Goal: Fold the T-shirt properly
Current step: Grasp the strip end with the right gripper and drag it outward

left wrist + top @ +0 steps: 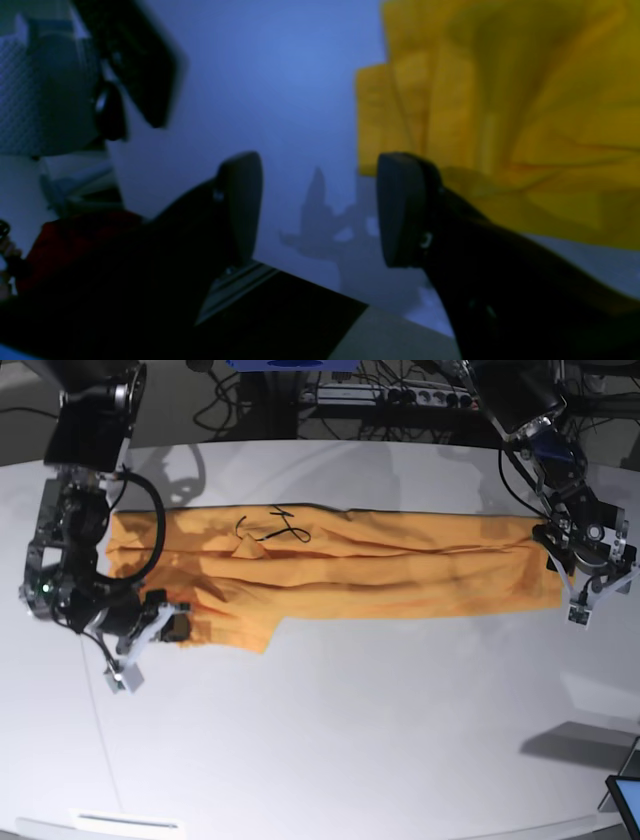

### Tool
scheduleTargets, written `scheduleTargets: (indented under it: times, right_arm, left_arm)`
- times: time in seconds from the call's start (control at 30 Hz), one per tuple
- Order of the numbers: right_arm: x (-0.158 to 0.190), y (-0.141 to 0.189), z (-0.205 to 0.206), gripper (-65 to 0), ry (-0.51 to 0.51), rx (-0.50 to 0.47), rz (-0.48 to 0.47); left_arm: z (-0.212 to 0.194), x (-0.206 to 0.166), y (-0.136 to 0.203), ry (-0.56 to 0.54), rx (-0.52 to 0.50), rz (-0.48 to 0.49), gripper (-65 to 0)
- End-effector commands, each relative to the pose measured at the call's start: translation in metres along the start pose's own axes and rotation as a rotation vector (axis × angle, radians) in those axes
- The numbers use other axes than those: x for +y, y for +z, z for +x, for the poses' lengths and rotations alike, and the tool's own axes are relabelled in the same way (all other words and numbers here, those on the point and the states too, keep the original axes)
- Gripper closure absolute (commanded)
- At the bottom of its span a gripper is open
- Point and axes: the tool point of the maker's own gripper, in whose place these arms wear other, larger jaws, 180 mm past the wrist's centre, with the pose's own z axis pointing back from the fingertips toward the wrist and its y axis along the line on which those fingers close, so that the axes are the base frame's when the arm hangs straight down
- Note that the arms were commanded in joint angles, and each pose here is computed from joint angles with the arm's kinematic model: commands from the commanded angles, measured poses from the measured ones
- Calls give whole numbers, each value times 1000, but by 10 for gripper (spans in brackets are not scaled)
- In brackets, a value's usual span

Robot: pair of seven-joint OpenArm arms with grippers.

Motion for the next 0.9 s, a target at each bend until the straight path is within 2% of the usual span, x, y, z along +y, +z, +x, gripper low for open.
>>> scheduleTargets:
  times: [0.0, 0.3, 0.43, 0.53, 0.87]
  right_arm:
    - [8, 8, 17, -1, 18, -63, 32]
    - [13, 22, 2, -1, -112, -112, 171]
    - [18, 34, 1, -1, -115, -143, 203]
    - [22, 42, -3, -1, -108, -157, 208]
    - [30, 48, -37, -1, -110, -114, 195]
  left_arm:
    - [7, 12, 3, 14, -18, 33, -358]
    - [4, 2, -12, 18, 16, -15, -358]
    - [4, 0, -12, 11, 17, -19, -358]
    - [3, -1, -12, 10, 16, -19, -358]
    - [2, 3, -12, 5, 18, -11, -358]
